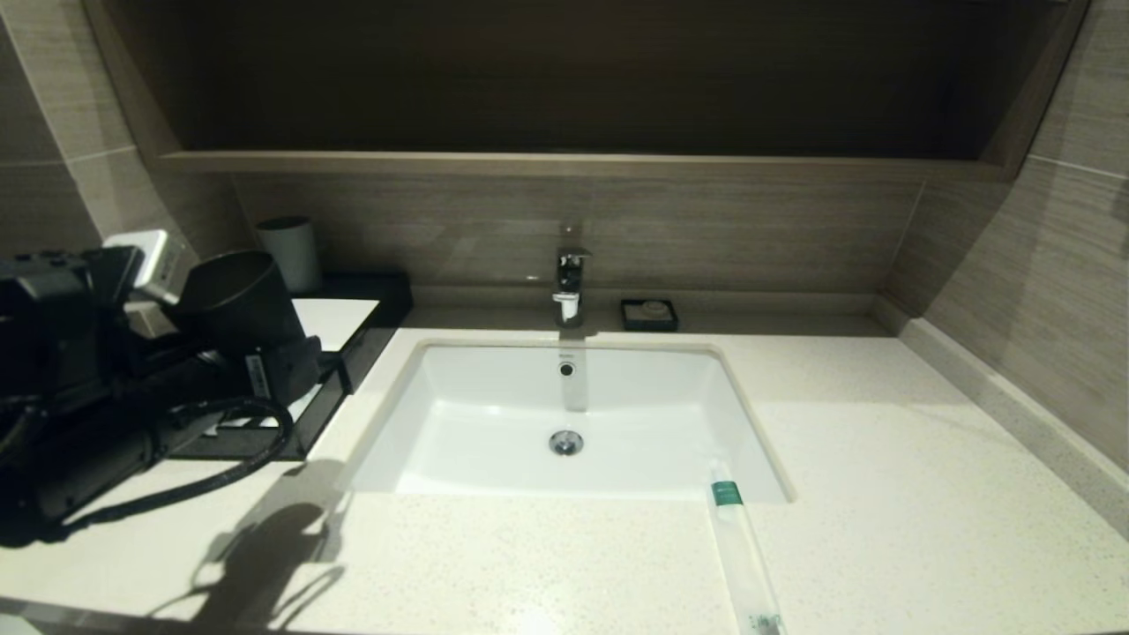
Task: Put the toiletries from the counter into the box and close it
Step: Place the cup on the storage box
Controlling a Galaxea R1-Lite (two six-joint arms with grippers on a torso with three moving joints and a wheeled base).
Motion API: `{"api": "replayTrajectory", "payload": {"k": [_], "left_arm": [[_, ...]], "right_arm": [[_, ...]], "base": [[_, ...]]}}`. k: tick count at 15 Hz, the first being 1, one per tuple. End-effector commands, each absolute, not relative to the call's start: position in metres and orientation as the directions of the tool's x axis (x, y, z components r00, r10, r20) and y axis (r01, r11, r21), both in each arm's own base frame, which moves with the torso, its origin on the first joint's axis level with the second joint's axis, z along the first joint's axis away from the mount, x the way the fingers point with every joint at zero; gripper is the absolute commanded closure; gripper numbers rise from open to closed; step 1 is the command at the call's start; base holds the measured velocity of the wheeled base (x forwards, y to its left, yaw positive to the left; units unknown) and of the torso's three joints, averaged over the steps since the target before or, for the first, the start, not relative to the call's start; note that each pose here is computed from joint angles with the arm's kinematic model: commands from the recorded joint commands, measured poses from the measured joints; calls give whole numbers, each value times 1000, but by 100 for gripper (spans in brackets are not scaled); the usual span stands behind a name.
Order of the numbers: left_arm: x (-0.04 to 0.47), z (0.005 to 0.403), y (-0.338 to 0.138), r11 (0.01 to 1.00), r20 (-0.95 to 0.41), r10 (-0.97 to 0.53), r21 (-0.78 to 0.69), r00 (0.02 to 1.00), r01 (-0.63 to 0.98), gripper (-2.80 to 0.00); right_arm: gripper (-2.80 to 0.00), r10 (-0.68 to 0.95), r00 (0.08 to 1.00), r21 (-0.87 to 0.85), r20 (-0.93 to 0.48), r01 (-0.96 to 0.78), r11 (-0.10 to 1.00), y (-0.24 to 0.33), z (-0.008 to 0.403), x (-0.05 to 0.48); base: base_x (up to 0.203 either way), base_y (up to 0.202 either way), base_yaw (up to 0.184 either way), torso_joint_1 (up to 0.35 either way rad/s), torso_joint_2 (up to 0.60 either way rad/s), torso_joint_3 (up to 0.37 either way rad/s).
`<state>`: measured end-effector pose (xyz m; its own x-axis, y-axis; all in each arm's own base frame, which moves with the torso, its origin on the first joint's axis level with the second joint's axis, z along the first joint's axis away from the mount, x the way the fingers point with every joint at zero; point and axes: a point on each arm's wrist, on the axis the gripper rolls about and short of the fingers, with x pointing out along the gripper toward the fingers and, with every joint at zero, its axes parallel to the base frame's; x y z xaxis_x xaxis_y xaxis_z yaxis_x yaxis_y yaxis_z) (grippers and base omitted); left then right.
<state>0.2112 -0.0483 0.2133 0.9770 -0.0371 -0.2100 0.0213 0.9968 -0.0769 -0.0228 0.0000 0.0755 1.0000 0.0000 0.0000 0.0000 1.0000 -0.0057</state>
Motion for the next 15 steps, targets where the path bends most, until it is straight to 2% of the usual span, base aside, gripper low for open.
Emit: {"api": "replayTrajectory", "payload": {"k": [1, 7, 15], "left_arm": [[227, 222, -51, 997, -190, -30, -75, 981, 16, 0], [288, 234, -59, 999, -169, 16, -34, 986, -22, 0], [371, 214, -52, 995, -194, 100, 19, 976, -98, 0]], "right_arm": [[0, 0, 1000, -6, 0, 0, 1000, 0, 75, -23], [0, 0, 1000, -6, 0, 0, 1000, 0, 75, -23], [0, 0, 1000, -6, 0, 0, 1000, 0, 75, -23]], "base": [[0, 0, 0, 0, 0, 0], [0, 0, 0, 0, 0, 0], [0, 0, 0, 0, 0, 0]]}}
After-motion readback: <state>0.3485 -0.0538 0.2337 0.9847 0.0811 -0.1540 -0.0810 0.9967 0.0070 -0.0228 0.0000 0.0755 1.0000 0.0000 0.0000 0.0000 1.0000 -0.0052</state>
